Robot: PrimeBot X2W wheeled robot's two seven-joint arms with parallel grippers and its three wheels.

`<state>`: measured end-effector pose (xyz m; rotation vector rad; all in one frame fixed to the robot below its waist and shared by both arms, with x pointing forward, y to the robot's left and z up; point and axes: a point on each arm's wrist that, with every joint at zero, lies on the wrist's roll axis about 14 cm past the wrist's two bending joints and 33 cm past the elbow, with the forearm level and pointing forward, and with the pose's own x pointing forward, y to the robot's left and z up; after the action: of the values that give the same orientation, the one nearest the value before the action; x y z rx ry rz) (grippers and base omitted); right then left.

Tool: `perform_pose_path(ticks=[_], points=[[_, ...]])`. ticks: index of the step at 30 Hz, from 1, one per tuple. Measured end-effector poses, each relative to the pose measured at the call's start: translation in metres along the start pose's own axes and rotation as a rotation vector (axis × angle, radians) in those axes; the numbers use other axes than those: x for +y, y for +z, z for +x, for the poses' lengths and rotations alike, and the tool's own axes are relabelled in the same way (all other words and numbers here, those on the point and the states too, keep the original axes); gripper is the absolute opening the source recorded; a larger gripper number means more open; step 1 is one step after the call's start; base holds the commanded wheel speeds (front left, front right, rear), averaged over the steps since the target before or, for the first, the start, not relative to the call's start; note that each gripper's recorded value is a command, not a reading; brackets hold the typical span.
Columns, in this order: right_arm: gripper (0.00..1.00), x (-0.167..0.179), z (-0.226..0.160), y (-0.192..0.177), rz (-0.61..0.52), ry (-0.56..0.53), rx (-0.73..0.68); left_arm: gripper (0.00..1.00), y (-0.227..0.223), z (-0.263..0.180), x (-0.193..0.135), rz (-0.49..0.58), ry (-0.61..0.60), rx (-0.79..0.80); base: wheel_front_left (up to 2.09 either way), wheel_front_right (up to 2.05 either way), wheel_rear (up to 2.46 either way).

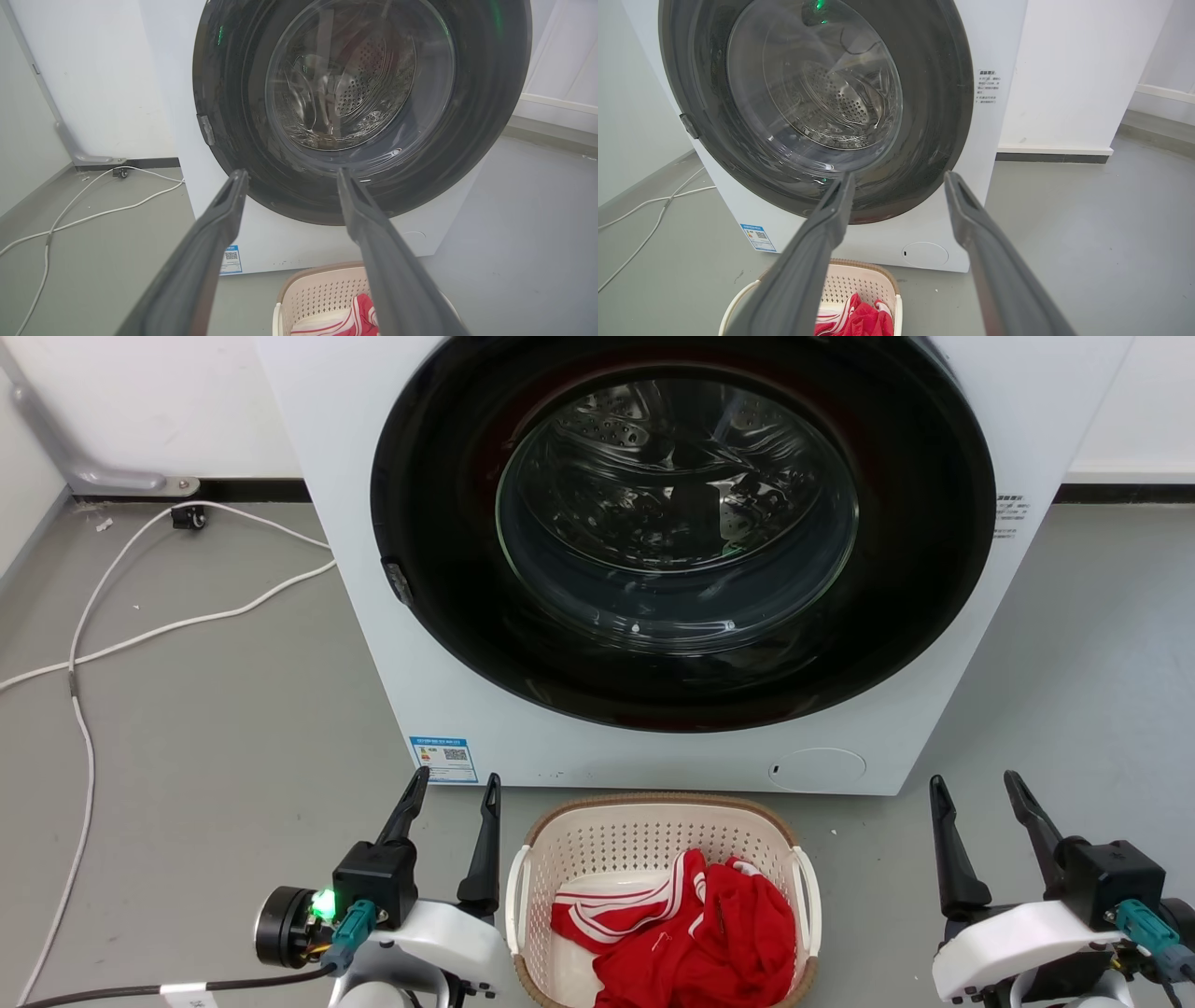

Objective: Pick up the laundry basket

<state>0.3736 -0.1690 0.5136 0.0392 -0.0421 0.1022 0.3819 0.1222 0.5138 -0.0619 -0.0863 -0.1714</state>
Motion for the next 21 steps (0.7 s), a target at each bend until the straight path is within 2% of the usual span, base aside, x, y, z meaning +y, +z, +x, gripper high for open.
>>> perform_pose_path(ticks=[21], points=[[1.0,-0.002,-0.0004,-0.006,-0.008,-0.005,0.012,1.0,-0.0049,0.0007,0.0019,-0.008,0.003,0.012,0.0,0.0,0.0]])
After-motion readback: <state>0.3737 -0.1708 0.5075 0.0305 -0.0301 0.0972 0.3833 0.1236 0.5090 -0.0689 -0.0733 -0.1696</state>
